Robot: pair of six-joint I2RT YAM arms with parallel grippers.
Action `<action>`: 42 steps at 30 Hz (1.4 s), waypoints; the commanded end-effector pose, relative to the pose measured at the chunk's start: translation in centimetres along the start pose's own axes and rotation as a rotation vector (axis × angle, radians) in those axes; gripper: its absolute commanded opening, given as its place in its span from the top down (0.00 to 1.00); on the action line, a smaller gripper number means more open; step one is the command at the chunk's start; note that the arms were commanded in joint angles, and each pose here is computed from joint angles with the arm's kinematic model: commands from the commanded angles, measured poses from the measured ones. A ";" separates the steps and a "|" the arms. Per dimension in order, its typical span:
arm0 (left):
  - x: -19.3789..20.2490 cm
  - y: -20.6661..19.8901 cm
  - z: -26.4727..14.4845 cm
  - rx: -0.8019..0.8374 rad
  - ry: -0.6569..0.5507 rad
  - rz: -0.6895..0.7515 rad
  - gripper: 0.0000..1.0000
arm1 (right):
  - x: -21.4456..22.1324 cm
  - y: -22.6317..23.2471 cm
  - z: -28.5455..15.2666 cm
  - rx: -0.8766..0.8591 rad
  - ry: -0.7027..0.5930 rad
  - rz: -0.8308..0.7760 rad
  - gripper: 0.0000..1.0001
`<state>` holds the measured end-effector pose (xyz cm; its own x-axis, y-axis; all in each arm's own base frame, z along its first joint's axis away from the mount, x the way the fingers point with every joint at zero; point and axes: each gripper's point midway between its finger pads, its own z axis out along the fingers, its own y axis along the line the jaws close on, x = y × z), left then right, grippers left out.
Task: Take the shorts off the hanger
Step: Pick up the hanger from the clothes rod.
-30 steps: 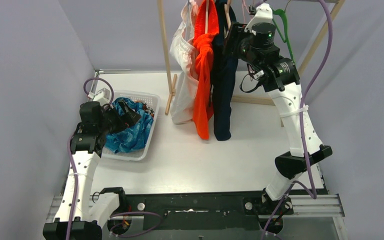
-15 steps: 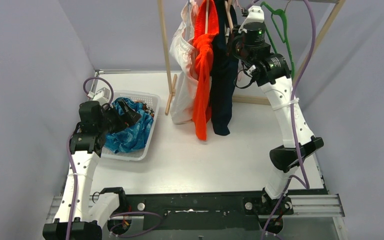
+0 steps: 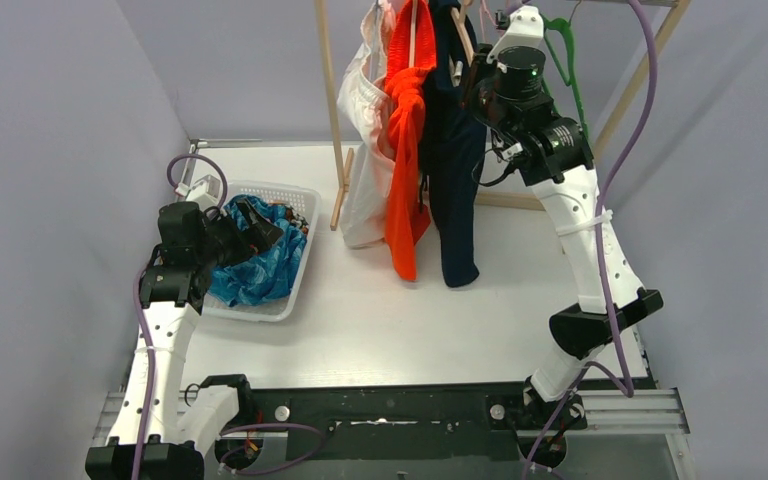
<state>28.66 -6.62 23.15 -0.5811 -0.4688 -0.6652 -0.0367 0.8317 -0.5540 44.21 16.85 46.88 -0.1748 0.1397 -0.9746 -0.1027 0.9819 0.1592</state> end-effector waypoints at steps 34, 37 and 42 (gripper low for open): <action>-2.0 -1.8 -0.8 0.047 -0.059 0.003 0.15 | -13.1 1.0 -7.2 -0.004 -0.417 0.006 1.00; -1.9 -1.8 -0.8 0.046 -0.056 0.004 0.15 | -12.1 1.2 -7.2 0.001 -0.386 0.006 1.00; -1.7 -1.7 -1.0 0.046 -0.055 0.008 0.15 | -8.5 1.4 -7.6 -0.006 -0.295 0.023 1.00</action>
<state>28.71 -6.69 23.08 -0.5833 -0.4866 -0.6504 -0.0522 0.8215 -0.5678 41.74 17.69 50.71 -0.0510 0.0401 -0.9979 -0.0944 0.9945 0.0448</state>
